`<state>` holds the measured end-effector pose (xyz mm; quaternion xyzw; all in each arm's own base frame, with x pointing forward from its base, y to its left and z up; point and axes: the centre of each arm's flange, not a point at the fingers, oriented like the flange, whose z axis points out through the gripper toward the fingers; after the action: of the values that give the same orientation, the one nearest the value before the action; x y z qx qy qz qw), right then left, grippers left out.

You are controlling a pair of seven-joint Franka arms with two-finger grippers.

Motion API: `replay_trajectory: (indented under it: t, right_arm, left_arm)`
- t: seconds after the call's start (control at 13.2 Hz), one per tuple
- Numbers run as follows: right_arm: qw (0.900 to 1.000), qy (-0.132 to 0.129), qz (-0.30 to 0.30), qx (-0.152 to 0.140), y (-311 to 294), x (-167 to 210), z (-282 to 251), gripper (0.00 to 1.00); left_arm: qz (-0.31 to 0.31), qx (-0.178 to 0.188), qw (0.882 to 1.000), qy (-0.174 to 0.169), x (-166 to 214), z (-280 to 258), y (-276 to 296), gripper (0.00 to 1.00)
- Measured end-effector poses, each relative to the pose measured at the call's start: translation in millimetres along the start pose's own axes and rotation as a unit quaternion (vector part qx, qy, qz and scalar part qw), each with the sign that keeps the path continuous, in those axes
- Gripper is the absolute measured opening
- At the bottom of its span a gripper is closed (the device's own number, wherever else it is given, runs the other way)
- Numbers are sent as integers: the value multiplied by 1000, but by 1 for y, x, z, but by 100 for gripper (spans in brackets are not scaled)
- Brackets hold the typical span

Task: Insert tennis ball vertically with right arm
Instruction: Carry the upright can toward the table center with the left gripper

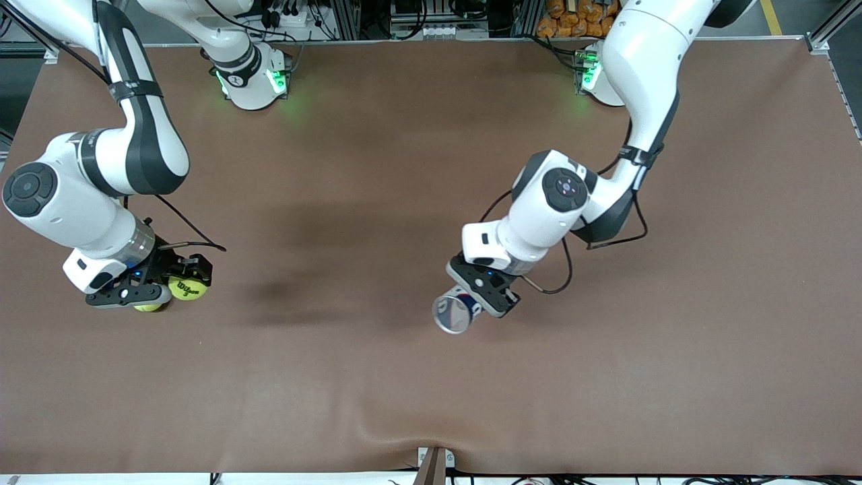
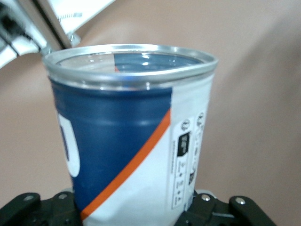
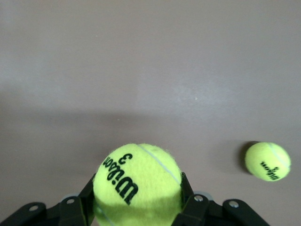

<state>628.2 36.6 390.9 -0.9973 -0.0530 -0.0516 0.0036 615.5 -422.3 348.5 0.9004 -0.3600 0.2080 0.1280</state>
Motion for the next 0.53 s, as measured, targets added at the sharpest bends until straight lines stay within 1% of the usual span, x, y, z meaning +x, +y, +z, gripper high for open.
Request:
replay_trajectory:
  t: [0.15,0.3,0.53]
  right_arm:
    - [1000,6,-17,-20,1,1,-8,68]
    - [999,15,-23,-27,-1,1,-20,68]
    - [999,22,-30,-30,-7,1,-29,68]
  left_arm:
    - [-15,-3,999,46,8,7,34,63]
    - [-30,-14,996,84,5,30,71,63]
    - [-47,-31,989,137,-13,74,120,63]
